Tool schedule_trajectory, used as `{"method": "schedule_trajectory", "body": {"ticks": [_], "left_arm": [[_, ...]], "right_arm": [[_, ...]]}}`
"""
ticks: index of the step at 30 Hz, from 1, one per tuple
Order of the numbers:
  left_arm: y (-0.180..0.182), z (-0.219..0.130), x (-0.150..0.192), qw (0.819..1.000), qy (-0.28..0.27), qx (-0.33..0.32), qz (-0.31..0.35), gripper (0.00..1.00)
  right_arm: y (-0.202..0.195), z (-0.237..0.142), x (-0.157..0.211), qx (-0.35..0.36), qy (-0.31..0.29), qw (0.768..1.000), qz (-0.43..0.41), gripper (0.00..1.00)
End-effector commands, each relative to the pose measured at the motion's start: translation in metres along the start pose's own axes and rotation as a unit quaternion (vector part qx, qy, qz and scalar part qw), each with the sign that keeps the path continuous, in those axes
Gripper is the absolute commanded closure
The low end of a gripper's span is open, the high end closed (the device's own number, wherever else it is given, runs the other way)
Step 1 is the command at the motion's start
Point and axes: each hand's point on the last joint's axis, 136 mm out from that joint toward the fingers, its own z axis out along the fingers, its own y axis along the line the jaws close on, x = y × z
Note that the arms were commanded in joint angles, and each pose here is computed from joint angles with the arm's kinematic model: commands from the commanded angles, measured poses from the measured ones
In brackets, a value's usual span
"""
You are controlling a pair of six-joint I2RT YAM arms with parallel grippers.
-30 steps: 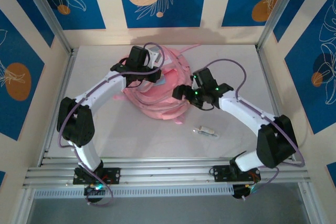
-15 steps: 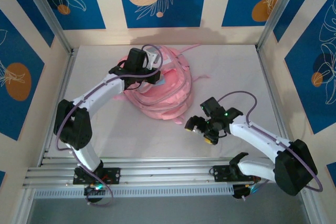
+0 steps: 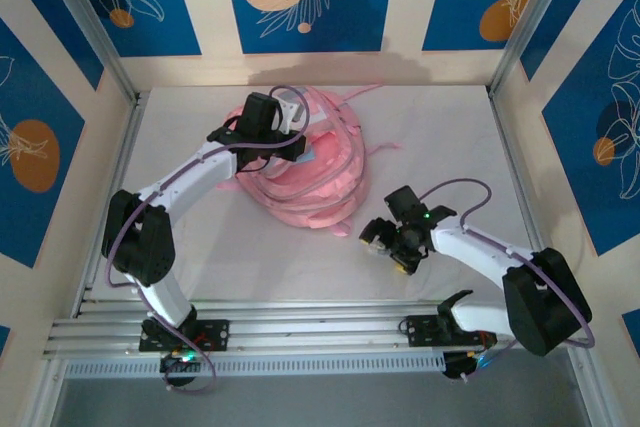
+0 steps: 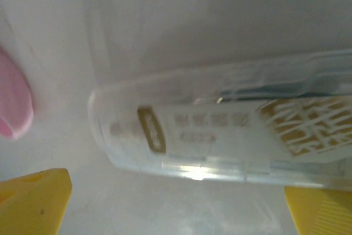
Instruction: Pack the student bag
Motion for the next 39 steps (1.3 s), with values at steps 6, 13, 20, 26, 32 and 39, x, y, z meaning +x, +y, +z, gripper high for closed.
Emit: {"method": "schedule_trajectory", "body": {"ticks": [6, 13, 20, 26, 32, 39], "left_arm": [[-0.004, -0.02, -0.002, 1.0, -0.017, 0.012, -0.019, 1.0], [-0.005, -0.023, -0.001, 1.0, -0.015, 0.013, -0.02, 1.0], [-0.007, -0.026, 0.001, 0.999, -0.02, 0.014, -0.023, 1.0], [-0.008, -0.025, 0.001, 0.999, -0.021, 0.015, -0.025, 1.0], [-0.008, -0.023, 0.002, 0.999, -0.019, 0.015, -0.024, 1.0], [-0.01, -0.022, 0.0, 0.999, -0.022, 0.018, -0.026, 1.0]], "right_arm": [[0.004, -0.003, -0.063, -0.004, -0.094, 0.995, 0.015, 0.01], [0.014, -0.006, -0.093, 0.046, -0.131, 0.99, -0.007, 0.01], [0.014, 0.001, -0.097, 0.112, -0.14, 0.983, -0.042, 0.0], [0.01, 0.014, -0.081, 0.123, -0.121, 0.984, -0.05, 0.1], [-0.001, 0.012, -0.065, 0.134, -0.11, 0.982, -0.077, 0.23], [-0.01, 0.01, -0.065, 0.135, -0.107, 0.982, -0.078, 0.49]]}}
